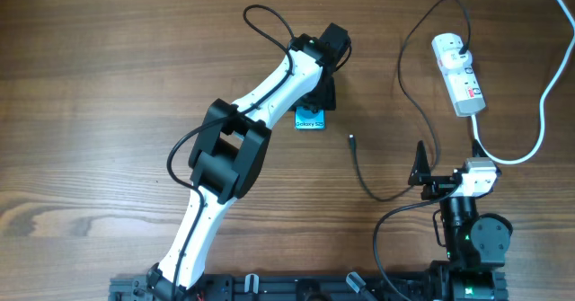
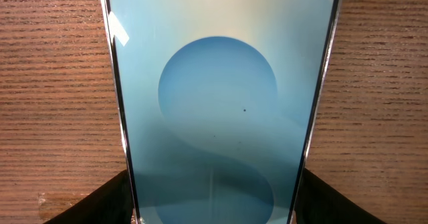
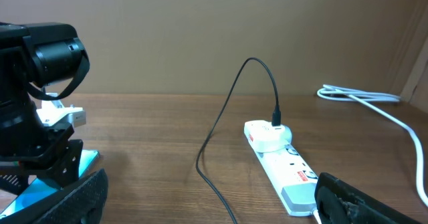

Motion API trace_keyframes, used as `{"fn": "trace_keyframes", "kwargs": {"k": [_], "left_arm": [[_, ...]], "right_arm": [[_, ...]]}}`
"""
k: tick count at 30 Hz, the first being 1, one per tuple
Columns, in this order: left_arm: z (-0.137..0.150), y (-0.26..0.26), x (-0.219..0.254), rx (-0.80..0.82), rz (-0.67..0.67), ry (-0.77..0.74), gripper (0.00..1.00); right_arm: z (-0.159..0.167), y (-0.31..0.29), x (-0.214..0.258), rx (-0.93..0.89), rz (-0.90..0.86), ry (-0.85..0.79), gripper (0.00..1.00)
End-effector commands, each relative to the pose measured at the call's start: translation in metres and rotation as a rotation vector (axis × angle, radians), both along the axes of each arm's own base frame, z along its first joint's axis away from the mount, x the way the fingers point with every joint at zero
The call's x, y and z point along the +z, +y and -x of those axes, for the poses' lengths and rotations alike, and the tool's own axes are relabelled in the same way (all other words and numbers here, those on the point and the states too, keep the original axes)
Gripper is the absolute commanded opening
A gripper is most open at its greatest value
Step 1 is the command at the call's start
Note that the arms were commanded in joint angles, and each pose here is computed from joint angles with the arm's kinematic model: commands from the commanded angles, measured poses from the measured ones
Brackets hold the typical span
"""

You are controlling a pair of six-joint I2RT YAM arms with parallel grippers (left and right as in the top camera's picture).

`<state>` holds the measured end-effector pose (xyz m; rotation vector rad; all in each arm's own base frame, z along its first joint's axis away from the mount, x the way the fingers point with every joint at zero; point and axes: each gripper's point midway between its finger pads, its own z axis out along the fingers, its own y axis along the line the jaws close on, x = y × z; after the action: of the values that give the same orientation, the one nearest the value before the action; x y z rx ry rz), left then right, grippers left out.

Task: Plug charger to phone and switch on socket
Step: 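Lift the phone with the left gripper and tilt it upright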

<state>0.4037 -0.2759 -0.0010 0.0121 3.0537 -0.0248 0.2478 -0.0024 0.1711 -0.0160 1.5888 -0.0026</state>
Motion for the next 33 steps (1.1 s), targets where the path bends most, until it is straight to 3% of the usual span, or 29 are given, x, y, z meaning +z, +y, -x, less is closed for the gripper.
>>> {"fn": "trace_keyframes", "kwargs": {"k": [1, 10, 14, 17, 26, 33], "left_arm": [[0.019, 0.012, -0.035, 0.002, -0.045, 0.108, 0.65], [0.011, 0.010, 0.030, 0.008, 0.017, 0.020, 0.64], [0.012, 0.018, 0.063, 0.086, 0.083, 0.021, 0.64], [0.019, 0.003, 0.090, 0.096, 0.272, 0.090, 0.63], [0.031, -0.023, 0.192, 0.132, 1.012, 0.451, 0.63], [0.019, -0.002, 0.239, 0.157, 1.288, 0.551, 0.64]], "right_arm": [[0.000, 0.000, 0.001, -0.001, 0.011, -0.004, 1.00], [0.000, 0.000, 0.001, -0.001, 0.011, -0.004, 1.00], [0.000, 0.000, 0.000, -0.001, 0.011, -0.004, 1.00], [0.000, 0.000, 0.001, -0.001, 0.012, -0.004, 1.00], [0.000, 0.000, 0.001, -0.001, 0.011, -0.004, 1.00], [0.000, 0.000, 0.000, -0.001, 0.011, -0.004, 1.00]]}}
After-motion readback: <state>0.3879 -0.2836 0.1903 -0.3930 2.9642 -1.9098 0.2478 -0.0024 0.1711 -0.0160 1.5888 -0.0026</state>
